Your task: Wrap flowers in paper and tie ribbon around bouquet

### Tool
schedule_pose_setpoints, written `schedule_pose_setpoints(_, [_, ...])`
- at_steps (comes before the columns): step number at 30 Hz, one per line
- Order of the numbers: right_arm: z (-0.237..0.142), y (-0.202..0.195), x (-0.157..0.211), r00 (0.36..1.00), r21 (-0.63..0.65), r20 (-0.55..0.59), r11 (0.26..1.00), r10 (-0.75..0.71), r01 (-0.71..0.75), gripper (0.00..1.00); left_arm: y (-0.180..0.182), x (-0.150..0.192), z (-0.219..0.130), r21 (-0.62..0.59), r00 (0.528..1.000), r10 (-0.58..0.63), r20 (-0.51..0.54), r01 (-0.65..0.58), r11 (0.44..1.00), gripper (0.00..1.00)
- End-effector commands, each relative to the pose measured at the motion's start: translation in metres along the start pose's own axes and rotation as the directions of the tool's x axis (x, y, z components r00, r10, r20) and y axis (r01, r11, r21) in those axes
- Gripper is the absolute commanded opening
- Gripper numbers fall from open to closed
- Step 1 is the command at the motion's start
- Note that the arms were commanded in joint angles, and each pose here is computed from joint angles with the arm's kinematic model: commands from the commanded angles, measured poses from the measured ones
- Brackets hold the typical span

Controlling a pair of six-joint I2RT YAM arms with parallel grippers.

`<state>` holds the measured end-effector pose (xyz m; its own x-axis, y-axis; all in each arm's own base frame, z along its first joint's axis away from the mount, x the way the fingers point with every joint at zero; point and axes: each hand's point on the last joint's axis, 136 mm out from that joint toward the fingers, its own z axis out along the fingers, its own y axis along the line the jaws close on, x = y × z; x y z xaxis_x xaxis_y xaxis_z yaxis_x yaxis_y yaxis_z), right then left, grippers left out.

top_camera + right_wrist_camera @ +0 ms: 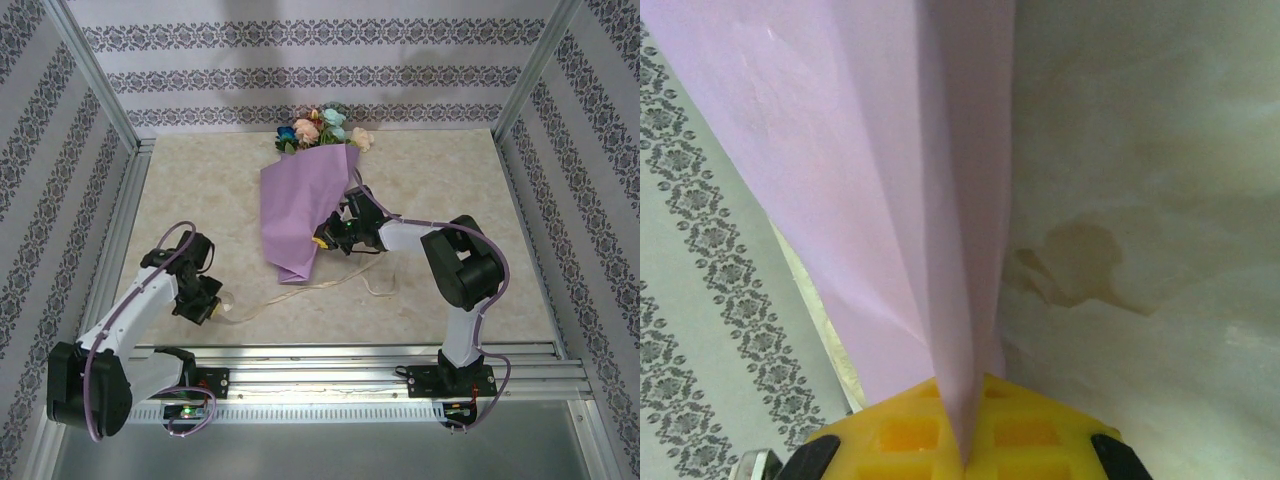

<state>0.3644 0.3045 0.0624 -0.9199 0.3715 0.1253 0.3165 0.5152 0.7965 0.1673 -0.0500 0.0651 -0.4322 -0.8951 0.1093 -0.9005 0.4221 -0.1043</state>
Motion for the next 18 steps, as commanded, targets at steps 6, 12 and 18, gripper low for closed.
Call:
schedule_pose_setpoints(6, [-0.022, 0.034, 0.009, 1.0, -0.087, 0.01, 0.996, -0.008, 0.009, 0.0, -0.141, -0.069, -0.005, 0.232, 0.991, 0.032, 0.127, -0.062, 0.971, 0.0])
schedule_pose_setpoints(12, [-0.031, 0.01, 0.038, 1.0, -0.043, -0.026, 0.999, 0.009, -0.011, 0.0, -0.192, -0.114, -0.018, 0.232, 0.981, 0.032, 0.192, -0.077, 0.97, 0.0])
schedule_pose_setpoints(18, [-0.024, -0.029, 0.05, 0.998, 0.031, -0.05, 0.999, 0.036, -0.035, 0.0, -0.197, -0.106, -0.001, 0.238, 0.994, 0.031, 0.107, -0.056, 0.97, 0.0])
